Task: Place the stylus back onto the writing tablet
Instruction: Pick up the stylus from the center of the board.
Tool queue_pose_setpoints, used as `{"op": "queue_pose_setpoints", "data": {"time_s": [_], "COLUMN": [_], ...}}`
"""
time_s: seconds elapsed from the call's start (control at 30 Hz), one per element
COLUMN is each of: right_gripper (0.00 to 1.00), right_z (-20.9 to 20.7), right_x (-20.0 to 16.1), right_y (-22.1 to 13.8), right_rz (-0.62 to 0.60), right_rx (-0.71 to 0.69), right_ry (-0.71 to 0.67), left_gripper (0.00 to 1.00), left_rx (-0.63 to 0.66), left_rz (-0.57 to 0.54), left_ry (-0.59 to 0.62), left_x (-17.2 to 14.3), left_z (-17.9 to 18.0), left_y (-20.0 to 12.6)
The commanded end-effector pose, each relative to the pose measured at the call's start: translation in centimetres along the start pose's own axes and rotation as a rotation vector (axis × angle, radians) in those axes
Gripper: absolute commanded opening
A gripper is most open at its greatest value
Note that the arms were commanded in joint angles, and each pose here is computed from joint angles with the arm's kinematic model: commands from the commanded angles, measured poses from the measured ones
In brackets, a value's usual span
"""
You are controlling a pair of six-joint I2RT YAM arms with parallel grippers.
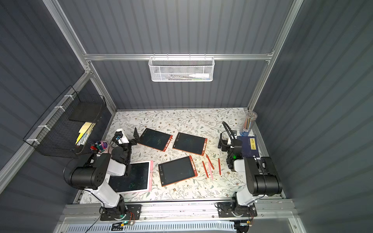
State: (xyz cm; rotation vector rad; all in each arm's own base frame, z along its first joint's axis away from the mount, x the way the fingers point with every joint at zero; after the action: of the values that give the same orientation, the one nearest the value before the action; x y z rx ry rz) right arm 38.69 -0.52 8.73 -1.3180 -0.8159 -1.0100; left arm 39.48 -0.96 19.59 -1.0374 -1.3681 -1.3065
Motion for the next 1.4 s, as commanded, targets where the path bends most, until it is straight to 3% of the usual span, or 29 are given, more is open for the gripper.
{"op": "queue_pose_setpoints", "data": {"time_s": [0.0, 1.37], "right_gripper": [0.99, 0.99], "right_z": [0.22, 0.02], "right_x": [1.03, 1.09], "right_y": [0.00, 0.01], "right_rz": [-0.025, -0.027], "right_rx": [0.013, 0.001], "right_ry": [0.003, 0.009], "left_gripper": [0.99, 1.00], "left_rx": [0.014, 0.013], "left_rz": [-0.248, -0.246], "left_ry": [-0.041, -0.041], "left_x": [5.75, 5.70], "left_z": [0.43, 0.41], "left_y": [-0.68, -0.66]}}
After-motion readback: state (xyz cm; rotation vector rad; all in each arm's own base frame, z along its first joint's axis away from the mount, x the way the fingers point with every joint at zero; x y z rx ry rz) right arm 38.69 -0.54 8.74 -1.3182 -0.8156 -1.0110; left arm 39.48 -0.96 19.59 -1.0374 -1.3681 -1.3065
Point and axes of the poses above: each gripper's point midway between its finger pads, its own y axis out along the fingers, its own z axis along the line the jaws close on, x = y × z, the point moved 1 cm from there along -y, back along the fingers, and after that the axes turned 3 degrees about y, right-handed, at the moved point
